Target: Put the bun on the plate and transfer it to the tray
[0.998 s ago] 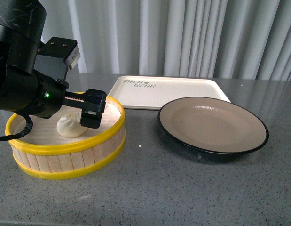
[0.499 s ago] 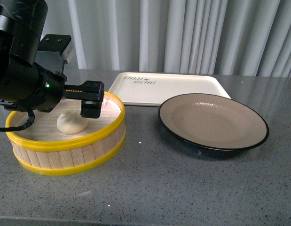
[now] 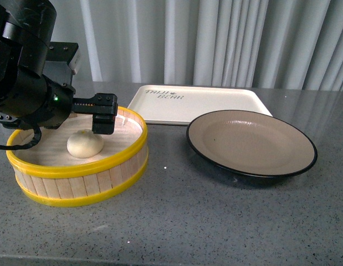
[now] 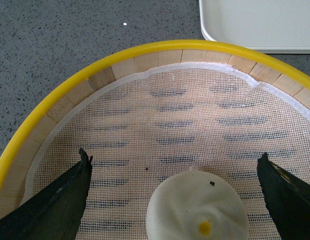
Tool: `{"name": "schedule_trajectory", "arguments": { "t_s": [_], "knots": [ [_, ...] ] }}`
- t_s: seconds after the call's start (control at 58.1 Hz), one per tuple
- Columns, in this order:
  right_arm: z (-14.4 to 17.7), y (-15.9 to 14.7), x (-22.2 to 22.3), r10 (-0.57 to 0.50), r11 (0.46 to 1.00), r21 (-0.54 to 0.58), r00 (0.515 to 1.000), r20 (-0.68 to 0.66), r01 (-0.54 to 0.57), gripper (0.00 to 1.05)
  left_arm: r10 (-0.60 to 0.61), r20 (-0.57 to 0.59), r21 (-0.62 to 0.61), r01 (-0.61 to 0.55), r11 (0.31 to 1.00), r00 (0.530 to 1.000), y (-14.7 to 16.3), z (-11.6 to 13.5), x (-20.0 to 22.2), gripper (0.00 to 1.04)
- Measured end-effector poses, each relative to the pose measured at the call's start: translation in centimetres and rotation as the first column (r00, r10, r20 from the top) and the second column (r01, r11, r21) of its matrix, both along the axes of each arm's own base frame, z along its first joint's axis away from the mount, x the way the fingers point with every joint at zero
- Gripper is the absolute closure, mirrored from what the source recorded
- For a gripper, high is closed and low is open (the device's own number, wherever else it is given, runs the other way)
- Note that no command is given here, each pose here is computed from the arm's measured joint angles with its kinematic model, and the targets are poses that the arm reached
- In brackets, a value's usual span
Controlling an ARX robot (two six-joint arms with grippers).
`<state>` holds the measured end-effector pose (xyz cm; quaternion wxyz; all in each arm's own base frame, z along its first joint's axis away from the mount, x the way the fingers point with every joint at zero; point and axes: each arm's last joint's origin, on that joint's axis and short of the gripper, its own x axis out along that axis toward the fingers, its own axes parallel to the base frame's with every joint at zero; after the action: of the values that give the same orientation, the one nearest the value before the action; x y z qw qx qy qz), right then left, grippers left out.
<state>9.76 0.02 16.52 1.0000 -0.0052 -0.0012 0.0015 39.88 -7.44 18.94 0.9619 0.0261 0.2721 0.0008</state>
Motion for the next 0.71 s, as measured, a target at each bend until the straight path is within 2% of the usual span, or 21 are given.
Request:
{"name": "schedule_trajectory", "arguments": {
  "t_s": [0.706],
  "knots": [
    [0.0, 0.0, 0.0, 0.0, 1.0, 0.0, 1.0, 0.0, 0.0, 0.08, 0.017, -0.05, -0.029, -0.018, 0.999, 0.999, 0.5, -1.3, 0.2, 0.07]
  ]
}}
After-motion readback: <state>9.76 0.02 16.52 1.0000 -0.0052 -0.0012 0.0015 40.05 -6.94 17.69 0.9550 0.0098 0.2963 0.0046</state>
